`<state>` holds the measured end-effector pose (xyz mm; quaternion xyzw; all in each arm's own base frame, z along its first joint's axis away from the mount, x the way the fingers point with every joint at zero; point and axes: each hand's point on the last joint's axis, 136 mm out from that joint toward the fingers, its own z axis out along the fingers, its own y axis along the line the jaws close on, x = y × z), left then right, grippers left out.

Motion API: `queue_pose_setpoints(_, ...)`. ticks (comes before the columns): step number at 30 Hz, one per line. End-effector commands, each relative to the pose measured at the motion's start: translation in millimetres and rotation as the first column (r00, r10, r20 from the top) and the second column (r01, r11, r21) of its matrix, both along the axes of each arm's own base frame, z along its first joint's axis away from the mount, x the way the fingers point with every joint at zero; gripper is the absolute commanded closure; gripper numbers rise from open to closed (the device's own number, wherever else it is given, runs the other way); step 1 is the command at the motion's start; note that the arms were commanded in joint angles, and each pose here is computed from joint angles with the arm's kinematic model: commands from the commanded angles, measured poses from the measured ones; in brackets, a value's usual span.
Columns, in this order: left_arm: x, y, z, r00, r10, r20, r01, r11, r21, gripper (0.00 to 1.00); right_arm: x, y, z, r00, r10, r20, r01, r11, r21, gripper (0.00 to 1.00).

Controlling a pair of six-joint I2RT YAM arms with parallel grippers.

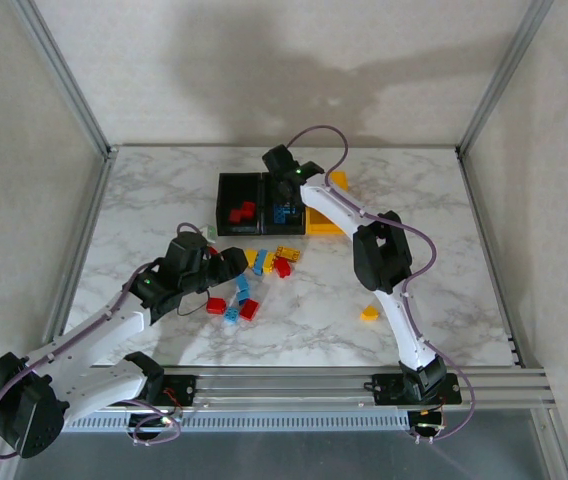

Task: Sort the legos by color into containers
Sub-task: Place the lego in the container.

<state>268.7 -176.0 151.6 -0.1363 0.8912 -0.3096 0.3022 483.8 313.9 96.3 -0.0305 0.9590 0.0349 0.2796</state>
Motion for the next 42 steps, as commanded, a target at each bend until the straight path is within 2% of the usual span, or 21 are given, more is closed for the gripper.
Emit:
queue_pose_setpoints(1, 6.9, 4.5, 13.5, 0.999, 0.038, 0.028, -0.037, 0.999, -0.012, 0.32, -1.1, 10.8, -6.8, 0.999, 0.031, 0.008, -0.031, 0.999, -0.013, 0.66)
queue_pose_setpoints(11, 4.9, 6.9, 13.1, 0.999, 0.043, 0.031, -0.043, 0.999, -0.010, 0.33, 0.2, 18.8, -18.2, 0.999, 0.043, -0.015, -0.044, 0.999, -0.005, 0.65)
queue_pose_setpoints(18, 3.8, 7.9, 14.2, 0.998, 0.044, 0.035, -0.044, 0.999, -0.011, 0.33, 0.8, 18.3, -23.0, 0.999, 0.033, -0.026, -0.033, 0.999, -0.017, 0.55)
queue_pose_setpoints(22, 3.6, 7.8, 13.8, 0.998, 0.044, 0.034, -0.044, 0.999, -0.012, 0.32, 2.4, 18.8, -6.5, 1.000, 0.030, 0.007, -0.029, 1.000, -0.010, 0.49)
queue_pose_setpoints(31, 6.8, 6.5, 15.2, 0.998, 0.047, 0.038, -0.046, 0.999, -0.013, 0.33, -2.9, 20.8, 51.4, 0.994, 0.042, 0.103, -0.047, 0.998, 0.039, 0.49)
queue_pose_setpoints(36, 8.7, 7.5, 13.6, 0.998, 0.058, 0.035, -0.058, 0.998, -0.010, 0.32, -38.2, 34.8, 72.1, 0.986, 0.105, 0.132, -0.116, 0.990, 0.075, 0.51)
queue_pose_setpoints(42, 5.9, 11.0, 6.2, 0.998, 0.065, 0.014, -0.065, 0.998, 0.010, 0.32, -91.9, 19.2, 68.4, 0.982, 0.163, 0.099, -0.177, 0.973, 0.152, 0.52)
